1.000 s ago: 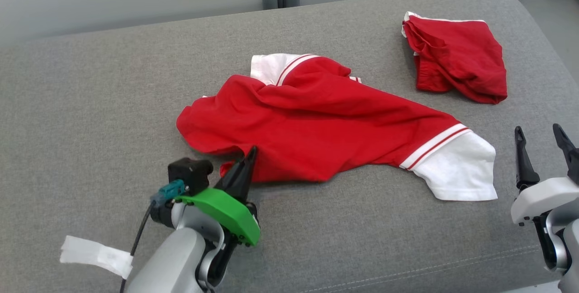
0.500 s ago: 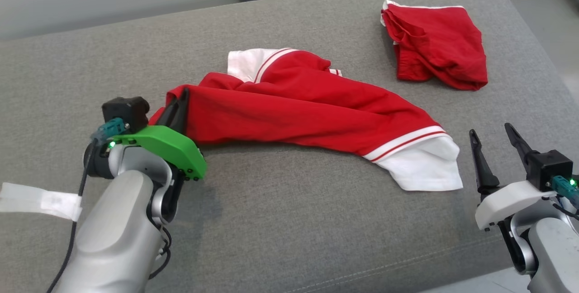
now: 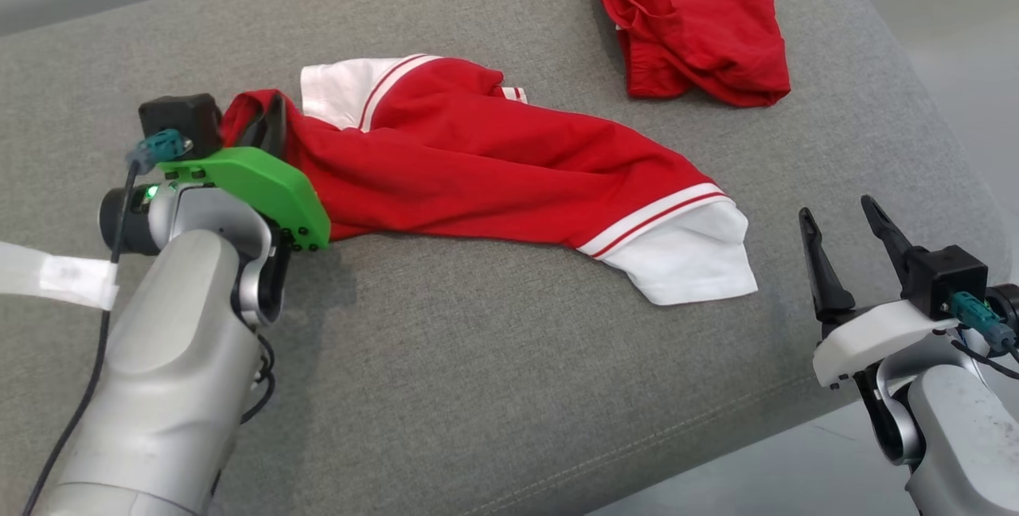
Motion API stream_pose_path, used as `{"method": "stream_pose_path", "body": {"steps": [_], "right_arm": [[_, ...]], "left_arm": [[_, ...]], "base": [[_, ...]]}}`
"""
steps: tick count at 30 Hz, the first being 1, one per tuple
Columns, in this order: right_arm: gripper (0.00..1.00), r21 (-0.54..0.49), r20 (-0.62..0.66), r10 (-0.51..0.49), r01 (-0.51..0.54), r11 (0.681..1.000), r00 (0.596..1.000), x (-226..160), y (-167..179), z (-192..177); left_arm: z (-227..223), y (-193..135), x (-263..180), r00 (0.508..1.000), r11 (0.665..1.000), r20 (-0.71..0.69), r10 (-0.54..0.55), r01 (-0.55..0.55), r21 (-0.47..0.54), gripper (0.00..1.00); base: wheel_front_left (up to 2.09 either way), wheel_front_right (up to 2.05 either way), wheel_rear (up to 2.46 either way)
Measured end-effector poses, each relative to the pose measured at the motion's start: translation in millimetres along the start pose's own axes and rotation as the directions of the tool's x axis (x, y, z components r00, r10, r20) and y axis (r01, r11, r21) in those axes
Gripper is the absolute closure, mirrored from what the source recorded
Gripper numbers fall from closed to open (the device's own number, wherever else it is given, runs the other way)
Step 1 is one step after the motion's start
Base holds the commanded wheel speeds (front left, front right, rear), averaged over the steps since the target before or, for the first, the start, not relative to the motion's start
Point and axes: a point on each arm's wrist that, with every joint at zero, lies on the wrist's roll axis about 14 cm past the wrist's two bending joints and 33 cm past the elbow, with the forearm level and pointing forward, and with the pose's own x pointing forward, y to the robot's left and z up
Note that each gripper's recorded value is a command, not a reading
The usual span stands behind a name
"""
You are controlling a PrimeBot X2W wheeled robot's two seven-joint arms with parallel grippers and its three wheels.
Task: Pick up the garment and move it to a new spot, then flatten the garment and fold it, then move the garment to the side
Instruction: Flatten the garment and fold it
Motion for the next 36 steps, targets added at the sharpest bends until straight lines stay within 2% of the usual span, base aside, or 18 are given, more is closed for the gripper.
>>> {"method": "stream_pose_path", "body": {"steps": [1, 6, 11, 19, 29, 36], "right_arm": [[0.0, 0.002, -0.007, -0.011, 0.011, 1.0, 1.0, -0.2, -2.2, -2.1], [0.0, -0.003, -0.032, -0.048, 0.048, 0.999, 0.998, 0.9, -13.0, -9.3], [0.0, 0.0, -0.027, -0.045, 0.045, 0.999, 0.999, 8.0, -10.5, -8.4], [0.0, 0.018, -0.005, 0.004, -0.004, 1.0, 1.0, 20.8, 7.5, -3.1], [0.0, 0.032, 0.017, 0.059, -0.059, 0.998, 0.998, 25.0, 29.3, 2.5], [0.0, 0.048, 0.033, 0.085, -0.087, 0.995, 0.996, 24.1, 41.6, 7.3]], "left_arm": [[-2.1, -7.1, 4.3, 1.0, 1.0, -0.004, -0.017, 0.017, -0.007, 0.0], [-11.7, -36.5, 14.6, 0.996, 0.995, -0.009, -0.094, 0.093, -0.042, 0.0], [-3.4, -21.0, 11.3, 0.998, 0.998, 0.03, -0.062, 0.063, -0.021, 0.0], [10.2, -22.9, -5.9, 0.993, 0.996, 0.074, -0.09, 0.089, 0.018, 0.0], [11.2, 7.5, -38.9, 0.996, 1.0, 0.086, 0.015, -0.017, 0.021, 0.0], [-24.9, 24.3, -65.2, 0.996, 0.995, -0.007, 0.087, -0.087, -0.058, 0.0]], "base": [[0.0, 0.0, 0.0], [0.0, 0.0, 0.0], [0.0, 0.0, 0.0], [0.0, 0.0, 0.0], [0.0, 0.0, 0.0], [0.0, 0.0, 0.0]]}}
